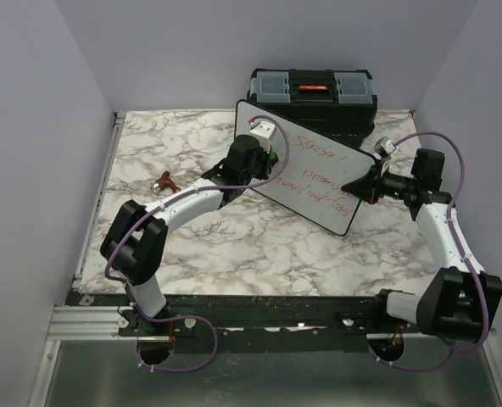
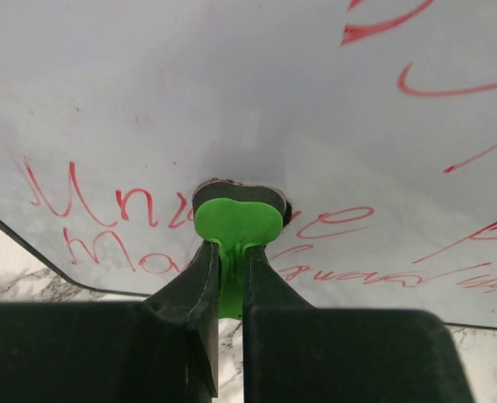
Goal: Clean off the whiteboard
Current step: Erase the whiteboard at the whiteboard stand.
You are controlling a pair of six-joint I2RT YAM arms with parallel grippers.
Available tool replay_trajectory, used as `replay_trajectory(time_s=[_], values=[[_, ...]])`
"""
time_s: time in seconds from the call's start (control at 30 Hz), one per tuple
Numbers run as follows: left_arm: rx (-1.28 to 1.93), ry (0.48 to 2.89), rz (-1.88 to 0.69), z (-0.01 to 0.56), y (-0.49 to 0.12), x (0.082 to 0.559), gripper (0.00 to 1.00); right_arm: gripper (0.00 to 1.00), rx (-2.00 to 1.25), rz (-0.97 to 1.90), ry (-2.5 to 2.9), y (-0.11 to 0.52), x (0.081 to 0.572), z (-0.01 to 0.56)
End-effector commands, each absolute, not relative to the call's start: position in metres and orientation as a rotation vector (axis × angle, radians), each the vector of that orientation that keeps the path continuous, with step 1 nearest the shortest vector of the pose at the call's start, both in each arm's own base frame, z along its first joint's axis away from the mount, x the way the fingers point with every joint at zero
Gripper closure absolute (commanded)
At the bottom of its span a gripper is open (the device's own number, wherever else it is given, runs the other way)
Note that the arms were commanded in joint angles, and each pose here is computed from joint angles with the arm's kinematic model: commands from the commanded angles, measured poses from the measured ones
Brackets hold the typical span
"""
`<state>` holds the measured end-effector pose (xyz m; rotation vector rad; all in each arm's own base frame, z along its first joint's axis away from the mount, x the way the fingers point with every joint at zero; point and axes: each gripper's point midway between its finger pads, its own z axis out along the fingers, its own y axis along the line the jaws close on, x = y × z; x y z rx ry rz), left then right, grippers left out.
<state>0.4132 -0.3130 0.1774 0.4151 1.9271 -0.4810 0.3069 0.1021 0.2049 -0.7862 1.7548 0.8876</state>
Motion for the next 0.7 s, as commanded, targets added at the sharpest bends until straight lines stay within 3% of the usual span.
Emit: replay_trajectory(time_s=[0.0,0.33,0.67], values=[[0.433,1.730,-0.556,0.258,-0.331,0.428,1.00,0.99,-0.841,1.082,1.728,0.128,0.276,0.207],[0.429,1.641,-0.611,0.310,-0.335,0.433,1.00,0.99,-0.844,1.093,1.721,0.129,0.275,0.209],[0.408,1.710,-0.637,0.272,-0.333,0.431,1.00,0.99,-0.849,1.082,1.714,0.129,0.274,0.211]])
